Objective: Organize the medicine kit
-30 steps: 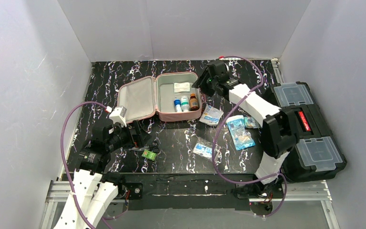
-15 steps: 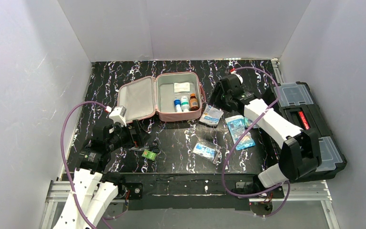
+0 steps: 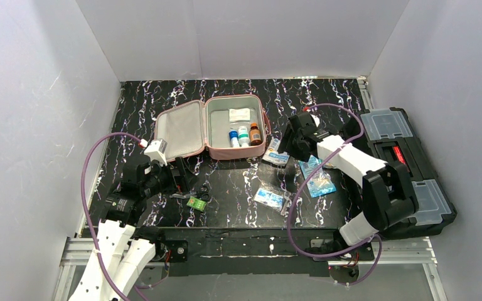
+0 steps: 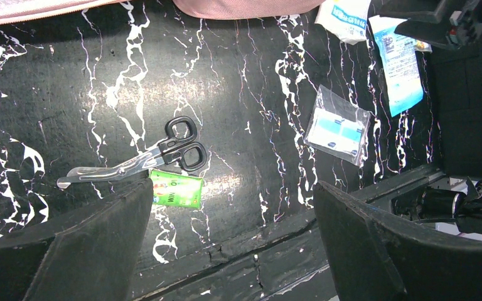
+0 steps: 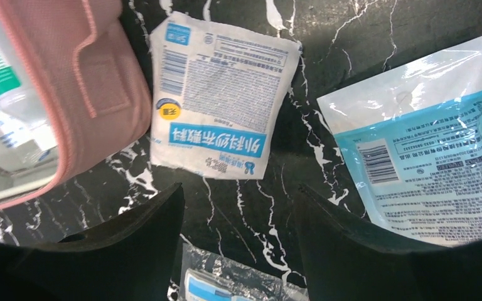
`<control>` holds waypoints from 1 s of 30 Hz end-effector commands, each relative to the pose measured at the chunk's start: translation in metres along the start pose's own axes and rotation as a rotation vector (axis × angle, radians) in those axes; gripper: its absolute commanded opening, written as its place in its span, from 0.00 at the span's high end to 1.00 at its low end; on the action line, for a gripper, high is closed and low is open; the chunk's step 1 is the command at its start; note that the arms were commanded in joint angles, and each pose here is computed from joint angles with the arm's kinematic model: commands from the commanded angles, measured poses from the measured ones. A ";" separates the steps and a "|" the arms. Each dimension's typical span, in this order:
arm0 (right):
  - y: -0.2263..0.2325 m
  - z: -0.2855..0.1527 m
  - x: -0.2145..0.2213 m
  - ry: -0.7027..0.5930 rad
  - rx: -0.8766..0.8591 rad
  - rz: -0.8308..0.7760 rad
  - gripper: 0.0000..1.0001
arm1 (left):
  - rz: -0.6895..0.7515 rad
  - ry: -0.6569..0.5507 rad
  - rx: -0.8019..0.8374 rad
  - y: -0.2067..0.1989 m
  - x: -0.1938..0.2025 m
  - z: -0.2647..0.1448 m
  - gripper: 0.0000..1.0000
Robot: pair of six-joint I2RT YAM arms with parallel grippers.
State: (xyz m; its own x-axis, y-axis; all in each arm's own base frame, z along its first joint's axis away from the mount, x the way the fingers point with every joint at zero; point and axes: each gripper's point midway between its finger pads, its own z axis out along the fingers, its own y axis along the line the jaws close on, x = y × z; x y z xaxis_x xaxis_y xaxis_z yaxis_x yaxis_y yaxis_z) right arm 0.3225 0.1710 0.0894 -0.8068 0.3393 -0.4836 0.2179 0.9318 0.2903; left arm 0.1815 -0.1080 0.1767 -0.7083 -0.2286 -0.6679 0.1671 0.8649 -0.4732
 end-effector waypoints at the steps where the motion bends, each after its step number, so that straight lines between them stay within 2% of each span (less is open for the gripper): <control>1: 0.006 0.012 -0.014 -0.017 0.002 0.041 0.29 | 0.000 0.012 -0.004 0.001 0.003 -0.001 0.01; 17: 0.004 0.049 -0.025 0.039 0.071 0.079 0.28 | 0.002 0.013 0.003 -0.001 0.003 -0.001 0.01; 26: -0.007 0.065 -0.013 0.078 0.122 0.065 0.32 | 0.002 0.011 0.003 -0.001 0.002 -0.001 0.00; 30: -0.012 0.070 -0.008 0.094 0.143 0.052 0.37 | 0.003 0.010 0.004 -0.001 0.002 -0.001 0.01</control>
State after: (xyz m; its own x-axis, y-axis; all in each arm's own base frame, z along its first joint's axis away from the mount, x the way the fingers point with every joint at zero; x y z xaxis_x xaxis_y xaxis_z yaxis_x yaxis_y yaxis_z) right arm 0.3566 0.1699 0.0294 -0.8460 0.3840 -0.3699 0.3269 0.9217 0.2089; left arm 0.1815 -0.1082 0.1767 -0.7083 -0.2285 -0.6679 0.1677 0.8646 -0.4736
